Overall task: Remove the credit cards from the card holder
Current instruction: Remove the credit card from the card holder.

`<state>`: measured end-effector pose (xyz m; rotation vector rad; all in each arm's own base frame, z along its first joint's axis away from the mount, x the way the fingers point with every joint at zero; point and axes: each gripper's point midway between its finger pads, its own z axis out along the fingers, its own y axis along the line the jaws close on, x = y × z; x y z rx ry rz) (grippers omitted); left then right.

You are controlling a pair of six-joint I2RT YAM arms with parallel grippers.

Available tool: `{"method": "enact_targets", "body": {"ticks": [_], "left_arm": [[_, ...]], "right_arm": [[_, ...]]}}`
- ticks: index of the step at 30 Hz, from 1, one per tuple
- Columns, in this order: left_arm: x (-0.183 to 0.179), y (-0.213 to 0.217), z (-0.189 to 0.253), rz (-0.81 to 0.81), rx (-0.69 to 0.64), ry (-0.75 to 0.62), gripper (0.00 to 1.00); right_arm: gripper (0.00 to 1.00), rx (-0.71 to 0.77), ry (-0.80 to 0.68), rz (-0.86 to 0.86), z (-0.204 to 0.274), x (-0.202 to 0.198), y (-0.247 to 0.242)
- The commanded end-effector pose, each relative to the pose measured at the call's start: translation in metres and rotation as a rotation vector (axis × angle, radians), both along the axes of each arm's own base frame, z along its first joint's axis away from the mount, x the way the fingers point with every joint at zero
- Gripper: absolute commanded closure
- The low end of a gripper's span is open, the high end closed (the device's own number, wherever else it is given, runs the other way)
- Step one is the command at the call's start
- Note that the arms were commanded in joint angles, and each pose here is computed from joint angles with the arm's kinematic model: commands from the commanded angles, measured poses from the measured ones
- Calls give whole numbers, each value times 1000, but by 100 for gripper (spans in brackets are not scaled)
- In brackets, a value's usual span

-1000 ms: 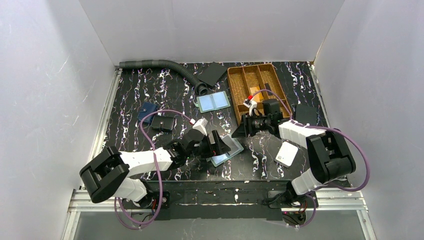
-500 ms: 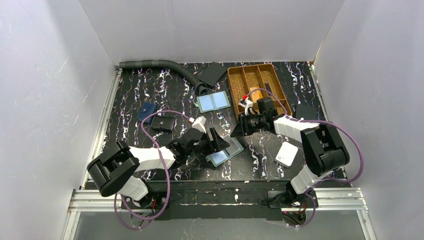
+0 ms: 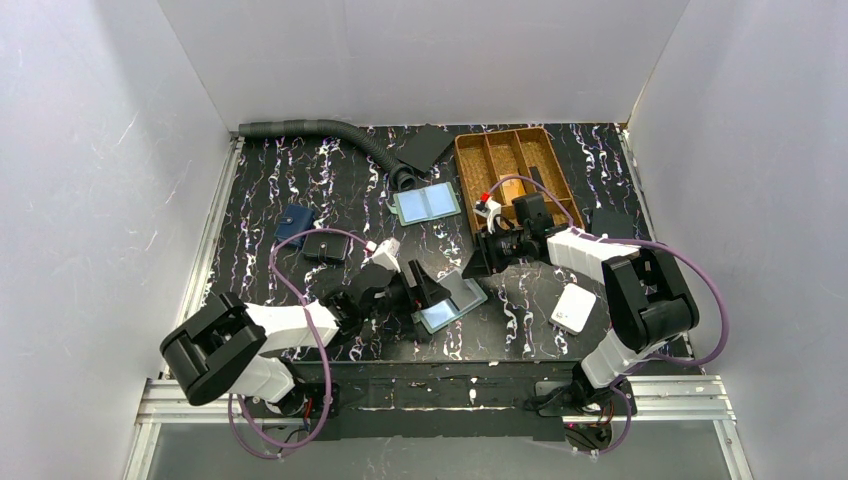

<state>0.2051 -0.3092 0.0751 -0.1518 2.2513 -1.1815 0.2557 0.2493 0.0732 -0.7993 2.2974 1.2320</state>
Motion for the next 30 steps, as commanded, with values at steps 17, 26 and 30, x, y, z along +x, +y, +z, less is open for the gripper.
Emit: {"method": "enact_targets", "body": {"ticks": [17, 26, 30], "left_arm": [[7, 3, 11, 34, -100, -6, 20], [7, 4, 6, 47, -118, 20, 20], [8, 4, 3, 53, -118, 34, 21]], "right_arm": [[62, 38, -53, 83, 14, 4, 5], [62, 30, -46, 81, 11, 4, 5], [63, 24, -48, 75, 10, 5, 4]]}}
